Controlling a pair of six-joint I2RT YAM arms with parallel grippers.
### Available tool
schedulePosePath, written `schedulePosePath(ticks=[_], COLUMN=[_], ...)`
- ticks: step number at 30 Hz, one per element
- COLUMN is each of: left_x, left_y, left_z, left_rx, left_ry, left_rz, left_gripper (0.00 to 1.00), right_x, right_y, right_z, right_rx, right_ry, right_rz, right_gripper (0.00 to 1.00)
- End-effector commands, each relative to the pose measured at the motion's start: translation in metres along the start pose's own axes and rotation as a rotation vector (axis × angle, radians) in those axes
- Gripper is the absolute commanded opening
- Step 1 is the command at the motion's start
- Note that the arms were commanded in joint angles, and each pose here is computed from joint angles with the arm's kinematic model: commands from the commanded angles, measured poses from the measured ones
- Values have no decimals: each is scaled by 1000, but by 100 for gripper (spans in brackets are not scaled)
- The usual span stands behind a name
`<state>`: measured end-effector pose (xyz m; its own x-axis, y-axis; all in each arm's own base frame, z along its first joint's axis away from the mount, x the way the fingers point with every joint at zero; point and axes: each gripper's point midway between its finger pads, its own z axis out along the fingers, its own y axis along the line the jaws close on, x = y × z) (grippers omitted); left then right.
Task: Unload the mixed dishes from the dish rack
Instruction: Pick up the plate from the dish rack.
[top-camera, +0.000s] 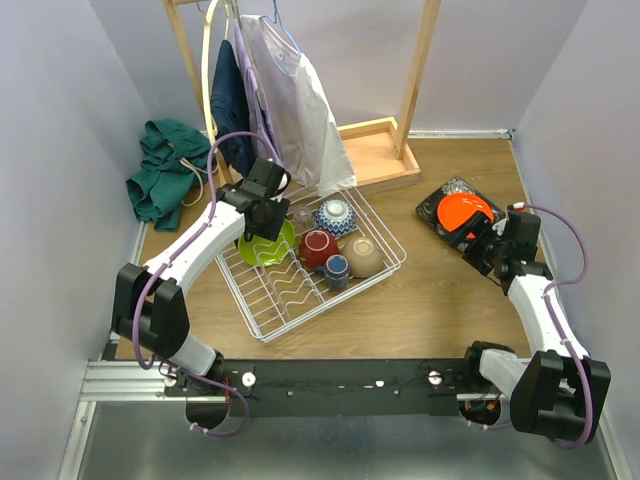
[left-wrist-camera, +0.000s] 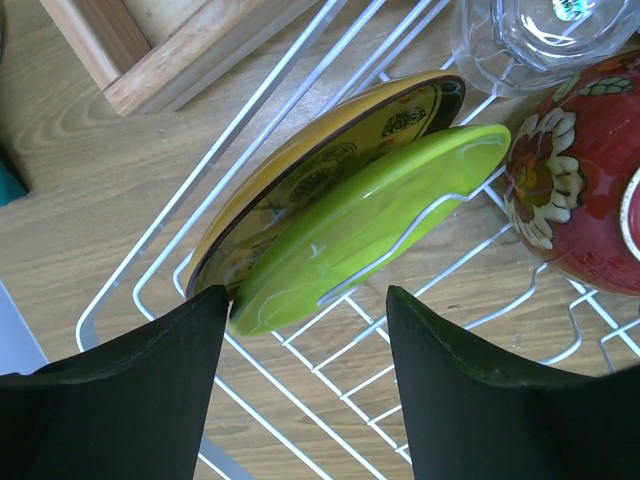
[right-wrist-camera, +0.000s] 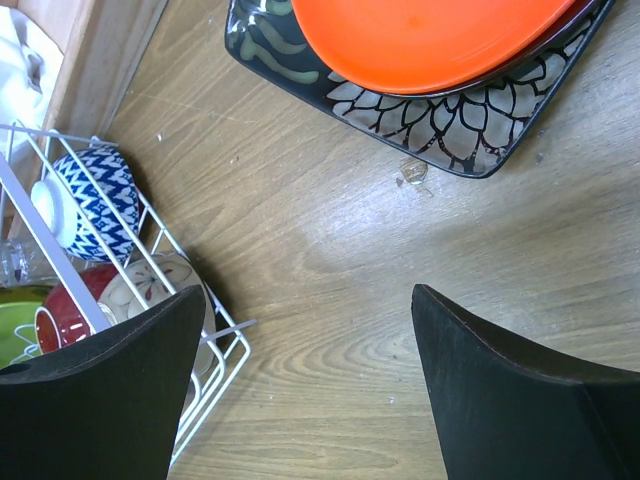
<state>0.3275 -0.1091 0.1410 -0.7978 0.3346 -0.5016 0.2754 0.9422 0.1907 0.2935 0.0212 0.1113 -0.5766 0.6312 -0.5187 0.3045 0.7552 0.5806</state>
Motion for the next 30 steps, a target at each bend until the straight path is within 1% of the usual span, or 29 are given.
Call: schedulePosePath(ticks=[1, 5, 6, 8, 9, 11, 12, 14, 15, 17, 22, 25, 26, 28, 30], left_x=[-1, 0, 0, 1, 2, 5, 7, 10, 11, 13, 12, 11, 11, 10, 9], left_y=[3, 0, -2, -5, -6, -8, -9, -10, -11, -14, -12, -7, -5, -5, -1], left_z=[8, 10, 9, 7, 7, 4, 4, 2, 2, 0, -4, -6, -6, -8, -9], left_rx=[-27, -10, -1, 22, 31, 48, 51, 57, 60, 63, 27, -7, -19, -37, -65], left_ry=[12, 25, 23, 26, 29, 35, 41, 48, 48, 48, 40, 31, 32, 25, 16], left_rz=[12, 20, 21, 24, 27, 32, 33, 37, 41, 53, 75, 82, 84, 94, 101], left_gripper=[71, 69, 65, 63, 59, 57, 52, 50, 46, 45, 42, 35, 34, 27, 24], right_x=[9, 9, 9, 9, 9, 10, 11, 11, 11, 11, 12, 13, 12, 12, 13], right_y=[0, 1, 1, 1, 1, 0, 0, 0, 0, 0, 0, 1, 1, 1, 0], right_z=[2, 2, 2, 2, 2, 2, 3, 3, 3, 3, 5, 5, 5, 5, 5], right_rx=[-15, -18, -17, -17, -18, -17, -17, -17, -19, -20, -26, -28, -29, -30, -29], right_ry=[40, 41, 40, 39, 37, 40, 42, 42, 41, 42, 46, 47, 46, 45, 46], right_rz=[-17, -17, -20, -19, -21, -19, -17, -15, -16, -13, -8, -5, -4, -4, -5], right_gripper=[91, 91, 91, 91, 91, 91, 91, 91, 91, 91, 91, 91, 91, 91, 91])
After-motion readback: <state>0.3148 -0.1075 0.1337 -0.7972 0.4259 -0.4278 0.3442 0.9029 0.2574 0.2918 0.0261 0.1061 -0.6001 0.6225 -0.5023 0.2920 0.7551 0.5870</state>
